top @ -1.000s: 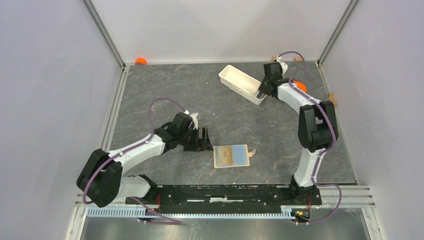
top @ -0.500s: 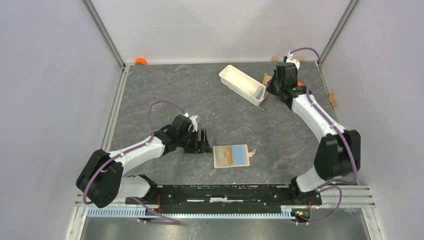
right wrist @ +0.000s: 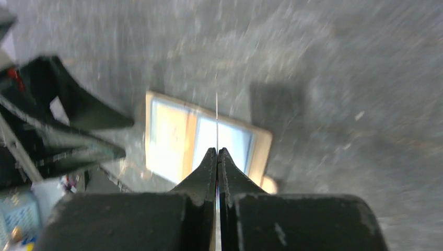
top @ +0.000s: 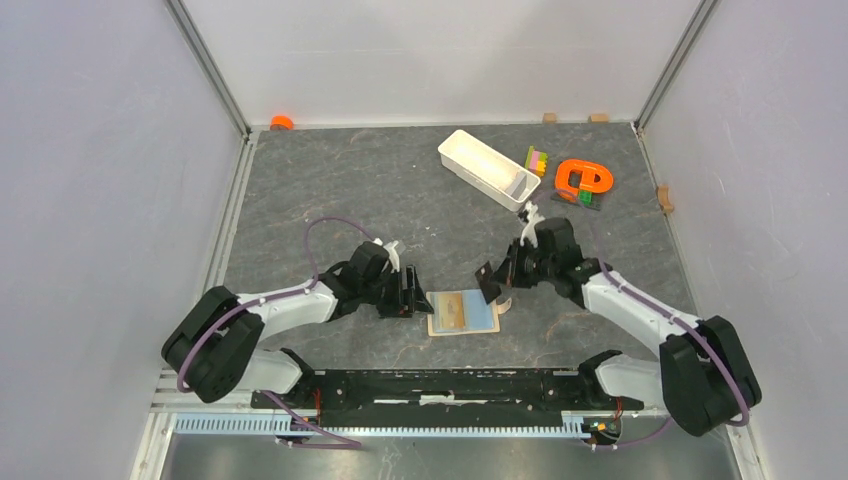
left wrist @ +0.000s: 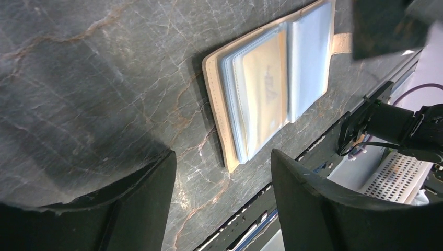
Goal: Put the credit cards into the card holder
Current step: Insert the credit card into the card slot.
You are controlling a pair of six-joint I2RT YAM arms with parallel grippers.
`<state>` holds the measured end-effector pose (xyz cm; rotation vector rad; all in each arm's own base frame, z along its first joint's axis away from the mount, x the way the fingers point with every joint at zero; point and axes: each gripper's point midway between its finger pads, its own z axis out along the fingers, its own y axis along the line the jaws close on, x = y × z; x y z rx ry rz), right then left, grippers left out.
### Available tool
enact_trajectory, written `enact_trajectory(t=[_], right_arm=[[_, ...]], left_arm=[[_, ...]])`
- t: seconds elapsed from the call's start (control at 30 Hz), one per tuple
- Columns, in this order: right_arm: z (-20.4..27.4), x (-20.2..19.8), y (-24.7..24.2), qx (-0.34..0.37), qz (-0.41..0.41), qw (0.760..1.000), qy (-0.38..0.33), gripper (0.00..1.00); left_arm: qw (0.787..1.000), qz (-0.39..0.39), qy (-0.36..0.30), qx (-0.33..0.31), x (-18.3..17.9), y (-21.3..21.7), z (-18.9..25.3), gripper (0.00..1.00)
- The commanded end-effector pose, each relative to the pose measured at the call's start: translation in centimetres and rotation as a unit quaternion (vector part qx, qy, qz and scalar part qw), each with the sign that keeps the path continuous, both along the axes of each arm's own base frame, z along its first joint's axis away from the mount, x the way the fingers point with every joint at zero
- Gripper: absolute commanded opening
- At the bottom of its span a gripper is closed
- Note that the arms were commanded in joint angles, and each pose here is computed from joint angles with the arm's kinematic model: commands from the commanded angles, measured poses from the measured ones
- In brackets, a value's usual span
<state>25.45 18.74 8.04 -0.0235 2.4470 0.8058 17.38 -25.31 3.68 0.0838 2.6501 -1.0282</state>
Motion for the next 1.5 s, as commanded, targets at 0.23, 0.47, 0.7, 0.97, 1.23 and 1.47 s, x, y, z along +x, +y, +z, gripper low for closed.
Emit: enact_trajectory(t=[0.23,0.47,0.7,0.97,1.23,1.47], right_arm=[[-0.6,-5.4,4.5,0.131,0.04,0.99,0.022,0.0],[-2.6,-6.5,4.0,0.12,0.032,0.991,0.048,0.0],[-4.2,-7.3,3.7,0.116,0.028,0.99,0.068,0.0],[-5.3,-8.0,4.2,0.129,0.03,0.988,0.085,0.0],[-6.4,-7.9,3.9,0.121,0.012,0.989,0.084,0.0],[-6.6,-7.4,4.4,0.126,0.011,0.989,0.07,0.0]], left_arm=[[1.0,0.019,0.013,-0.012,0.4,-1.0,-1.3,0.68],[1.0,0.021,0.019,-0.001,0.3,-0.7,-2.1,0.63],[1.0,0.019,0.023,0.005,0.1,-0.6,-2.6,0.6],[0.999,0.018,0.028,0.017,0.1,-0.3,-3.4,0.56],[0.999,0.016,0.034,0.032,-0.1,0.1,-4.4,0.51],[0.999,0.015,0.037,0.033,-0.2,0.1,-4.7,0.47]])
